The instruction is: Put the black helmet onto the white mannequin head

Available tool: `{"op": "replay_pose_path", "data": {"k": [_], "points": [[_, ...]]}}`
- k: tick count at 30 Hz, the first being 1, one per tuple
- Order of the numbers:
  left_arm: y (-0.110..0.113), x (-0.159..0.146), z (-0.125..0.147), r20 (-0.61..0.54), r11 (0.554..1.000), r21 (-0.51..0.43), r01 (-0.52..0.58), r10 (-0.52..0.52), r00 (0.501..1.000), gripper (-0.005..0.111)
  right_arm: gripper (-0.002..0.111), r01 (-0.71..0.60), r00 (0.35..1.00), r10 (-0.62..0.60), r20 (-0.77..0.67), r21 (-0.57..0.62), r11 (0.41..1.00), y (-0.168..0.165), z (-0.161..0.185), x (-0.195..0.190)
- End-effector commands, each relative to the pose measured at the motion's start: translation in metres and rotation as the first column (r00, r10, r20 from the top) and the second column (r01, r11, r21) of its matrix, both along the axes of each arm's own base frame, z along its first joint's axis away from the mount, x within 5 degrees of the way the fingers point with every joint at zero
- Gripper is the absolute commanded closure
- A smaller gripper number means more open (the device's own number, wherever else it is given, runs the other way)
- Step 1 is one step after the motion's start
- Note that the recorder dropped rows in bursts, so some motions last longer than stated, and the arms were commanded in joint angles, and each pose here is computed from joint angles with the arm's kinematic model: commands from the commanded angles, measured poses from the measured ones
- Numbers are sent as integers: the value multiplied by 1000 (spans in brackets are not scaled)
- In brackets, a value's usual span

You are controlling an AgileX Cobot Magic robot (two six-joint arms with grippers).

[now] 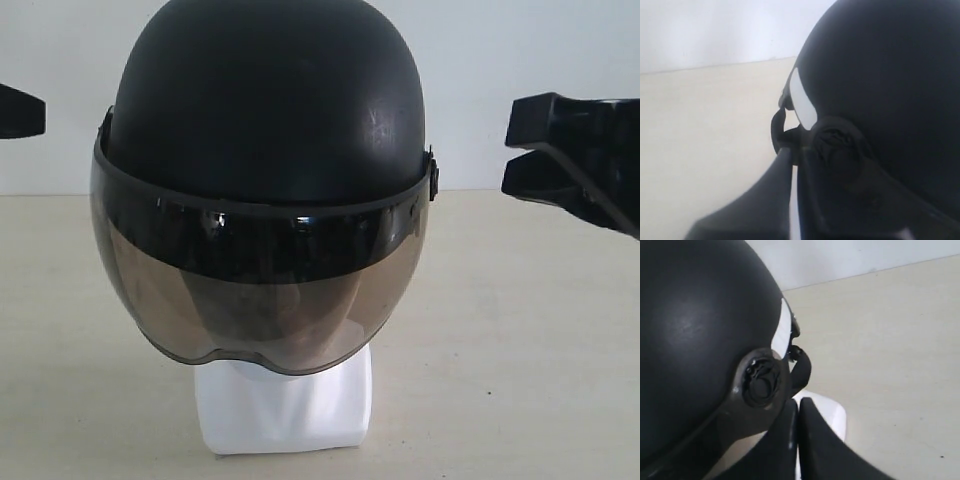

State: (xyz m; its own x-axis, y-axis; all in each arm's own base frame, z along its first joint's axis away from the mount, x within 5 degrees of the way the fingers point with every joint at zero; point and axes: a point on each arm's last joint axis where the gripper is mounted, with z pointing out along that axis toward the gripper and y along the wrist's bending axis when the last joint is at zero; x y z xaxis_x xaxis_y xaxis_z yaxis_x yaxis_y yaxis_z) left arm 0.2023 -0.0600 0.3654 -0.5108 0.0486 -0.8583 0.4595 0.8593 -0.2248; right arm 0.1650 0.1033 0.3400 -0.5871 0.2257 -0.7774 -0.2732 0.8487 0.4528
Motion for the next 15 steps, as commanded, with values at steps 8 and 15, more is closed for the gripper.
{"op": "replay_pose_path", "data": {"k": [8, 15], "points": [[-8, 14, -10, -55, 998, -40, 56, -59, 997, 102, 108, -94, 995, 95, -3, 111, 989, 10, 4, -7], [-11, 13, -6, -25, 993, -75, 87, -89, 996, 102, 108, -97, 995, 99, -13, 122, 988, 10, 4, -7]]}}
